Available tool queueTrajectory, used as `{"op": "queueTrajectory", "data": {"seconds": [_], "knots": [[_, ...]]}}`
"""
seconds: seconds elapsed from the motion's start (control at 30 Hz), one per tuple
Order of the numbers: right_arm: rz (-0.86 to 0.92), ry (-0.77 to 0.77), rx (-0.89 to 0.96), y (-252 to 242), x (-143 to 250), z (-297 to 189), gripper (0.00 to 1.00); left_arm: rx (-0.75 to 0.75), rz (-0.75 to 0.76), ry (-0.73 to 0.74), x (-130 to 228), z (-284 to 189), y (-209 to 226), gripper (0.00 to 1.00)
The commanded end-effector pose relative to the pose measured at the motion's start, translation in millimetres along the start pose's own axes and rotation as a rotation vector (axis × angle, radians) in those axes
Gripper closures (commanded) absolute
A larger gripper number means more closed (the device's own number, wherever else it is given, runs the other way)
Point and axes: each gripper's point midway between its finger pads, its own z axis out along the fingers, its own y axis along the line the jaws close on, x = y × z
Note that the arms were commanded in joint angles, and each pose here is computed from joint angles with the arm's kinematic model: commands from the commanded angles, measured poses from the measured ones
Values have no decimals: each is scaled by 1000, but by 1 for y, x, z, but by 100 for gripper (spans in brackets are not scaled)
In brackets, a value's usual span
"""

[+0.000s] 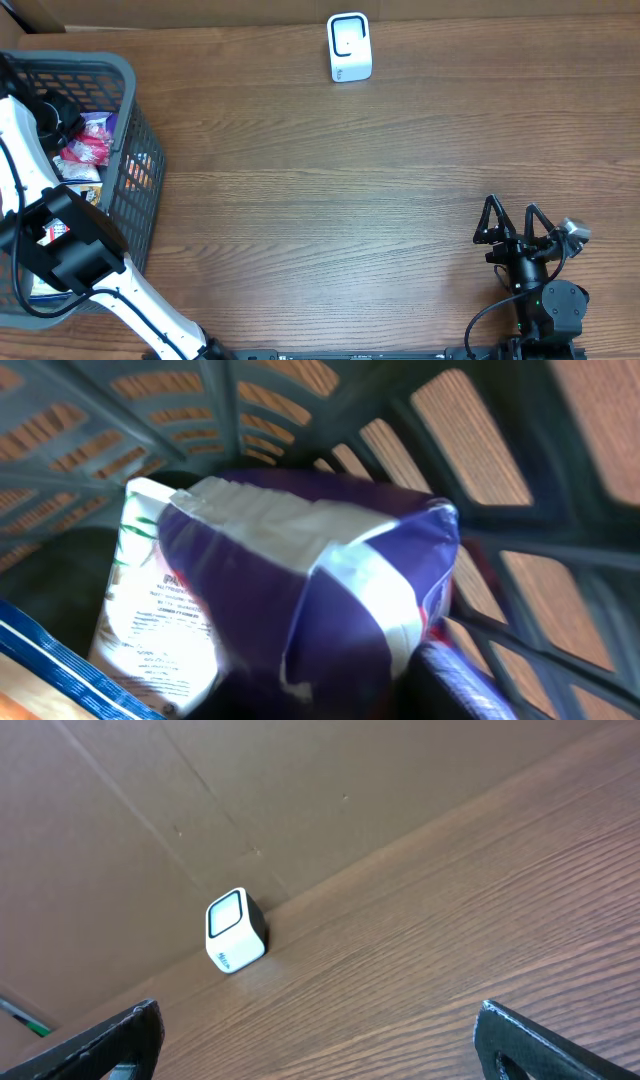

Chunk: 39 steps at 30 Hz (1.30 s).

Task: Scan the item barcode
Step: 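Reach the left gripper into the basket and grasp the purple snack pack, then lift the purple pack out and place it on the table centre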

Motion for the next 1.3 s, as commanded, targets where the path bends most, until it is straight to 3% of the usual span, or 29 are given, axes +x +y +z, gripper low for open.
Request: {"op": "queueTrajectory", "data": {"seconds": [0.0,0.17,0.3,0.57,1.03,1.27], "knots": [[-7,-6,-2,0,1,0,0,-58,-15,18,2,22,11,96],[-7,-6,-2,0,1,0,0,-98,-16,31,6,16,19,96],[-7,-6,-2,0,1,0,0,-93,-26,10,3,-15,21,96],[-7,-6,-2,0,1,0,0,-35,-5,-164,1,-146,13,96],[-7,-6,-2,0,1,0,0,138,125,-233,118,-314,7,96],[-7,-6,-2,0,1,0,0,336,300,-300,183,-374,-20,96]]}}
